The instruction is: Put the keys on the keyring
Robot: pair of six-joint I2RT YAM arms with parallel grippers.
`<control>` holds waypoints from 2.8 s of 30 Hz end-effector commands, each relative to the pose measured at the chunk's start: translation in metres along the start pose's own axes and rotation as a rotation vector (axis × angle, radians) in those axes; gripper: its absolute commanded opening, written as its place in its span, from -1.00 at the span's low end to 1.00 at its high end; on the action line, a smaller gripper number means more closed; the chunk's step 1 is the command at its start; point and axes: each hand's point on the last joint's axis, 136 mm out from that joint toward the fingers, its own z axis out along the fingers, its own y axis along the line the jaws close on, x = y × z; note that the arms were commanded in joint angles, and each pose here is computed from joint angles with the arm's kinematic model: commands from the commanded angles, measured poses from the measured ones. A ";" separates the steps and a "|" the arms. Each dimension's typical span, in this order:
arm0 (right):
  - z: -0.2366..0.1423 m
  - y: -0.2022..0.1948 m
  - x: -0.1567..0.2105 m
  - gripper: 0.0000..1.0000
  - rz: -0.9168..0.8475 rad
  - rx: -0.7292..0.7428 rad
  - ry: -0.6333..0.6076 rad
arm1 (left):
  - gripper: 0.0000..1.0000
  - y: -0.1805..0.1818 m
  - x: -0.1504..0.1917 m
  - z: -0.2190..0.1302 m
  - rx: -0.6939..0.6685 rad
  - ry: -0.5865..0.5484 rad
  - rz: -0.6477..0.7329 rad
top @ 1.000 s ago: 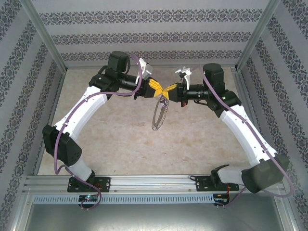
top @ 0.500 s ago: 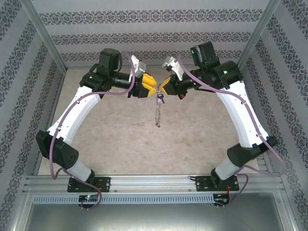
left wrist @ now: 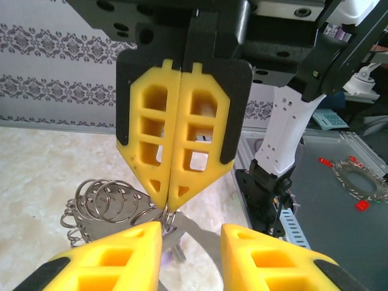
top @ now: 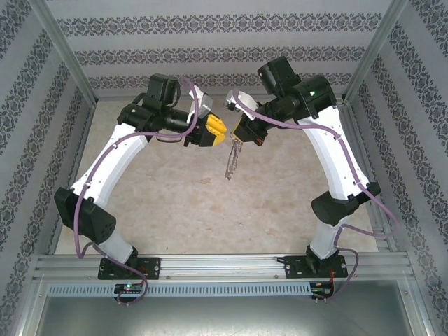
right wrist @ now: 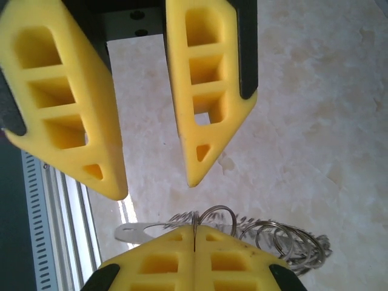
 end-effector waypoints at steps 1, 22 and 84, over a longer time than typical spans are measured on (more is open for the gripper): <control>-0.007 0.007 -0.001 -1.00 -0.035 0.002 -0.004 | -0.41 -0.004 -0.001 0.000 0.056 -0.019 -0.015; -0.010 0.008 -0.008 -1.00 -0.054 0.004 -0.042 | -0.54 -0.008 0.001 0.019 0.150 -0.032 -0.037; -0.019 0.006 -0.015 -1.00 -0.061 0.026 -0.123 | -0.48 0.002 -0.014 0.024 0.078 -0.041 0.005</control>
